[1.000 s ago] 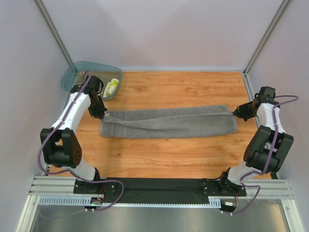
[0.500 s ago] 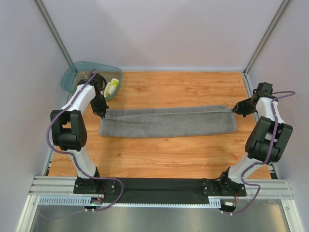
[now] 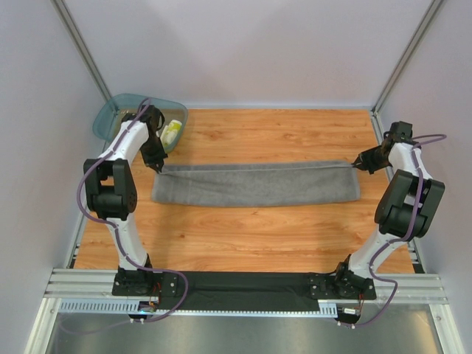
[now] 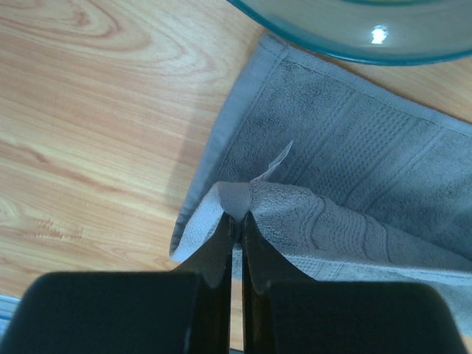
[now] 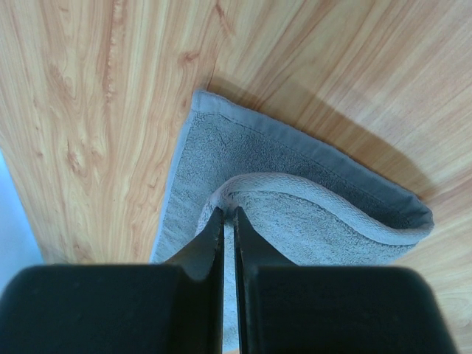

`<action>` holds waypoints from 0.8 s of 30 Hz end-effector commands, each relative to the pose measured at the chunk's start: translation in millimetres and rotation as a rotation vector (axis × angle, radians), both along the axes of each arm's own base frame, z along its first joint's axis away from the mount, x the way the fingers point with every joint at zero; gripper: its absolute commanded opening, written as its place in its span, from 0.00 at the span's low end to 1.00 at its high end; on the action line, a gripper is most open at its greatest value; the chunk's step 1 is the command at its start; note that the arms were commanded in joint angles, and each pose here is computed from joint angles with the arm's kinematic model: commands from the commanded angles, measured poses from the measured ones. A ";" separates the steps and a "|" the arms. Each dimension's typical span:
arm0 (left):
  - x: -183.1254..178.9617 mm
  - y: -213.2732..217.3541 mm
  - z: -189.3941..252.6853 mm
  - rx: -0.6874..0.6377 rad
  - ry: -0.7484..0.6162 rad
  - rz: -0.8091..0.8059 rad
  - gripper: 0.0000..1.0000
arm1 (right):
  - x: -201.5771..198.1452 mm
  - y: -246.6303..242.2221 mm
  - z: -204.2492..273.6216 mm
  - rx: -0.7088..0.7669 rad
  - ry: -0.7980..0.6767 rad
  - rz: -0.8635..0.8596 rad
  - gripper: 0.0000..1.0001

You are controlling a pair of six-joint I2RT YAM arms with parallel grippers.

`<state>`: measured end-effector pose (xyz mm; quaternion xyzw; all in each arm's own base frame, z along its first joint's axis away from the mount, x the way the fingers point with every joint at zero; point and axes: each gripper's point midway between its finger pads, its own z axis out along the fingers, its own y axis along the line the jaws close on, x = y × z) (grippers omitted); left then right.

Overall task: Roll the towels
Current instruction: Fold the towel

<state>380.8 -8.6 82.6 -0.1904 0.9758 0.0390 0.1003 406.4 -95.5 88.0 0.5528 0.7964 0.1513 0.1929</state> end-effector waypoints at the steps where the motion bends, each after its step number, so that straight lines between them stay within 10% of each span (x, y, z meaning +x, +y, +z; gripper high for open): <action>1: 7.4 11.7 2.4 0.040 -0.005 -0.002 0.00 | 17.9 -8.2 7.0 -0.034 -0.038 -0.020 0.00; 24: 35.3 19.8 -27.3 0.055 0.020 0.038 0.00 | 41.7 -11.6 -25.6 -0.049 0.022 -0.001 0.00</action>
